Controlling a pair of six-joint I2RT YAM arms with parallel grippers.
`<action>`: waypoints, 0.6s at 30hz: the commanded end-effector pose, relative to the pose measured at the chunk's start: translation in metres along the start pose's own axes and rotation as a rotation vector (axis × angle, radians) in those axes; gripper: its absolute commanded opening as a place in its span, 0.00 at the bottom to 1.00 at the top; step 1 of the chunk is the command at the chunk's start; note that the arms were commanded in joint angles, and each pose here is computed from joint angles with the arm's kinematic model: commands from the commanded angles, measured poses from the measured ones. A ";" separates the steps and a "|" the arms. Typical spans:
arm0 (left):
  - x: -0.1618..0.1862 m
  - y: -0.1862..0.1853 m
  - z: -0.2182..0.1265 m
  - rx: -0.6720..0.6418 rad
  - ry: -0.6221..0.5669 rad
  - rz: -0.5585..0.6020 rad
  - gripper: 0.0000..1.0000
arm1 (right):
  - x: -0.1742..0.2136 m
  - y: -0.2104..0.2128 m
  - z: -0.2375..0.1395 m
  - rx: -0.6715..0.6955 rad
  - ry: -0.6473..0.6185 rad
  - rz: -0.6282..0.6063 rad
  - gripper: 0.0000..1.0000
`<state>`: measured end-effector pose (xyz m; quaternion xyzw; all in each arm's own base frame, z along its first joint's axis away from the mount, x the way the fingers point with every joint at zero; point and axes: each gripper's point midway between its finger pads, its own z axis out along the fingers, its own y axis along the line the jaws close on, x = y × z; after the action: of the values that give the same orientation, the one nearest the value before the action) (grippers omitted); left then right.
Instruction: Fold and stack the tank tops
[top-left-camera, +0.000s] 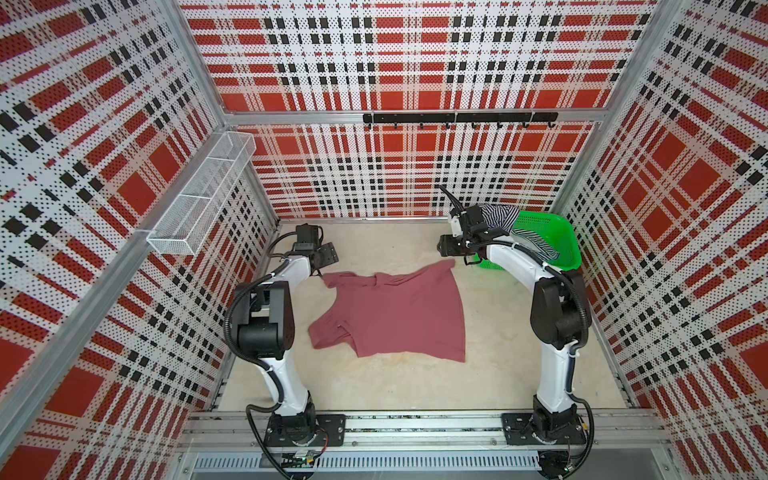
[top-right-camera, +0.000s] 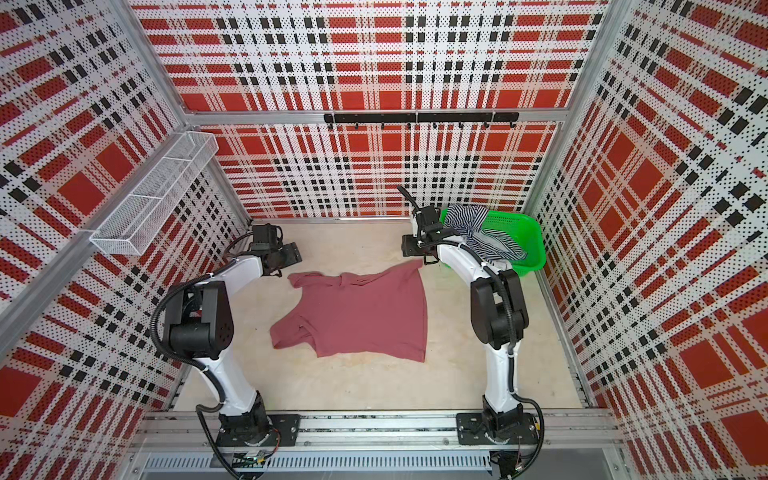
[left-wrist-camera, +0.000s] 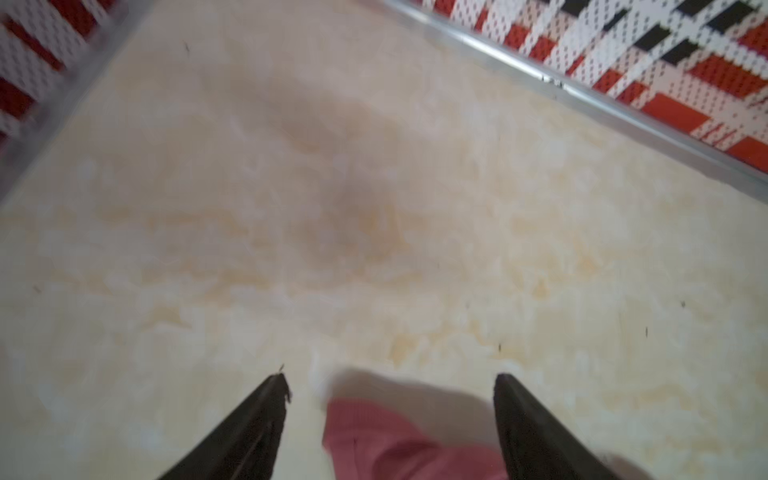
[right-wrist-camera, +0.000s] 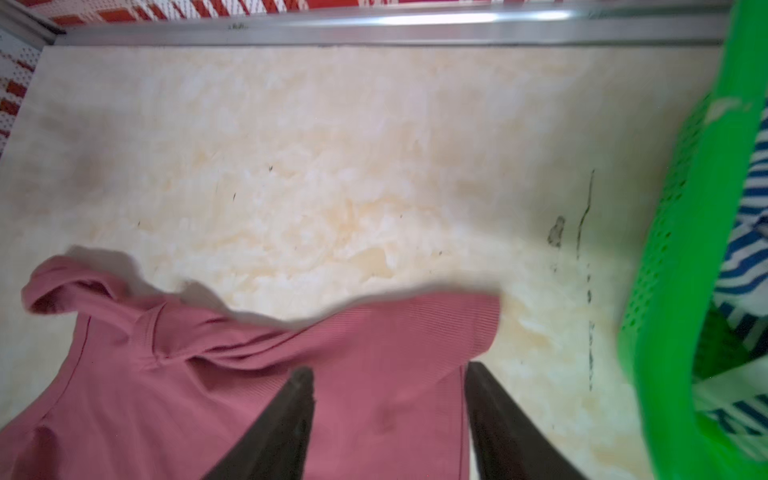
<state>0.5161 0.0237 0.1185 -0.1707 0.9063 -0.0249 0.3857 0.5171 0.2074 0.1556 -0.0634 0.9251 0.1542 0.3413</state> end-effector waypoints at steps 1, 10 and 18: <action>-0.037 -0.015 -0.045 -0.045 -0.111 0.076 0.85 | -0.043 0.008 -0.039 0.003 -0.146 -0.011 0.69; 0.115 -0.041 -0.081 0.159 0.042 -0.100 0.59 | 0.099 0.003 -0.018 0.031 0.143 -0.097 0.49; 0.132 -0.044 -0.039 0.178 0.041 -0.204 0.44 | 0.152 0.020 0.028 -0.007 0.240 -0.097 0.24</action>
<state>0.3753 -0.0577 0.0376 -0.2085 0.9197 -0.1033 0.3161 0.4098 0.2209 0.0472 -0.1220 0.9595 0.1250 0.2211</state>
